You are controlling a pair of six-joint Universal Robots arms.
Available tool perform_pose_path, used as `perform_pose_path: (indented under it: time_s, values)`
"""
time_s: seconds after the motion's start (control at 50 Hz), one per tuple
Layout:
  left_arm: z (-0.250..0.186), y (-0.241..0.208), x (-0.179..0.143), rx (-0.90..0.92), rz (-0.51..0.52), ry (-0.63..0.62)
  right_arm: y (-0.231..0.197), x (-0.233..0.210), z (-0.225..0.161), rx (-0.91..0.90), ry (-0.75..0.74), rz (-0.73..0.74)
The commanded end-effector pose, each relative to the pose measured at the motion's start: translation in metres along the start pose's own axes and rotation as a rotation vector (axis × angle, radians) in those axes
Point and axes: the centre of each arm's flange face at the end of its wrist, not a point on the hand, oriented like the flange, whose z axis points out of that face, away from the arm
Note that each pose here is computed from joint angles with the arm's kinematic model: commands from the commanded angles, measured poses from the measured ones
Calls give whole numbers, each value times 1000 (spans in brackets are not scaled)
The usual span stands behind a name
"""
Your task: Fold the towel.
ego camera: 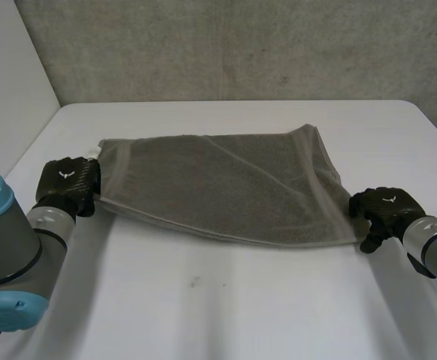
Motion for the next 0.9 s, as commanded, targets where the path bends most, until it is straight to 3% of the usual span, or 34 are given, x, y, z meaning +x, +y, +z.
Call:
perform_pose_path:
  time_s: [0.02,0.42,0.6,0.7,0.74,0.9]
  values:
    - [0,0,0,0,-13,-1,1,3,3,22,16,-29]
    - [-1,2,0,-6,-20,2,8,-2,14,48,3,-56]
    - [-2,1,0,-8,-17,-1,-17,11,17,159,63,-95]
    - [-21,-5,-2,-78,11,20,-53,19,-16,194,100,-150]
    - [-28,-9,-3,-106,21,29,-59,11,-48,78,35,-224]
    - [-89,-14,-9,-381,113,114,-39,11,-107,-271,-99,-457]
